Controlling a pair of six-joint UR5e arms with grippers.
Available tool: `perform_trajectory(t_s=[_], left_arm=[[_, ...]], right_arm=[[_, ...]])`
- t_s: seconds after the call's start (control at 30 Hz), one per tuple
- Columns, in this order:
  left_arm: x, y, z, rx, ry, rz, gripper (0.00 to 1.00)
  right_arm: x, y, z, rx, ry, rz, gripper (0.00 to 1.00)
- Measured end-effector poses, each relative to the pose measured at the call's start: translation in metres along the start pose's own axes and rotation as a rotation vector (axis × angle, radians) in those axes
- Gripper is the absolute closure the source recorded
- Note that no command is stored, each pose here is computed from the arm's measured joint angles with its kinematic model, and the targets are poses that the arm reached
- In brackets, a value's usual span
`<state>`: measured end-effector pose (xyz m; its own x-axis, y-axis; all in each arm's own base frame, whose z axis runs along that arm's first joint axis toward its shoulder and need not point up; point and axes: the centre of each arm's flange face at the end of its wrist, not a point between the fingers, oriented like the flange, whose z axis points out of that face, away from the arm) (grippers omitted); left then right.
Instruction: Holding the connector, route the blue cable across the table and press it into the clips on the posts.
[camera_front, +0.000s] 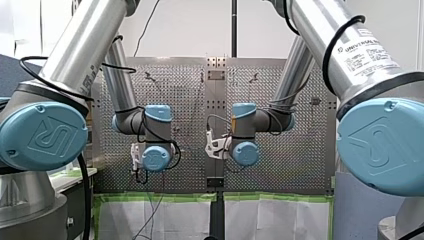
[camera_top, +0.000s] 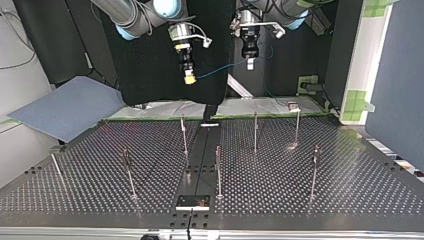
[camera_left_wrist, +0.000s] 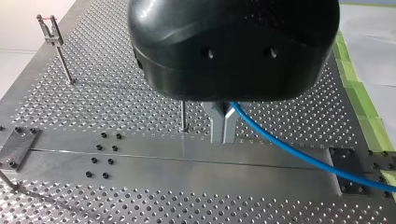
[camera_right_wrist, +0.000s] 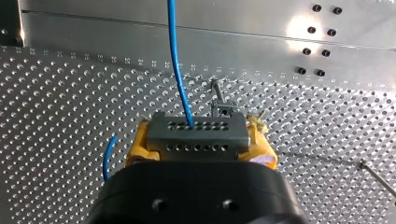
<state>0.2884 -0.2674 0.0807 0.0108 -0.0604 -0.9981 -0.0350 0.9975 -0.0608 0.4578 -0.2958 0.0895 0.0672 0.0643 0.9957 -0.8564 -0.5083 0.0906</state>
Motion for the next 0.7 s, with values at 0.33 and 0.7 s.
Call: perform_trajectory(t_s=[0.33, 0.7], left_arm=[[0.000, 0.000, 0.000, 0.000, 0.000, 0.002, 1.00], [-0.026, 0.006, -0.004, -0.064, -0.002, 0.013, 1.00]], right_arm=[[0.000, 0.000, 0.000, 0.000, 0.000, -0.001, 1.00], [-0.024, -0.015, 0.011, -0.016, -0.074, -0.040, 1.00]])
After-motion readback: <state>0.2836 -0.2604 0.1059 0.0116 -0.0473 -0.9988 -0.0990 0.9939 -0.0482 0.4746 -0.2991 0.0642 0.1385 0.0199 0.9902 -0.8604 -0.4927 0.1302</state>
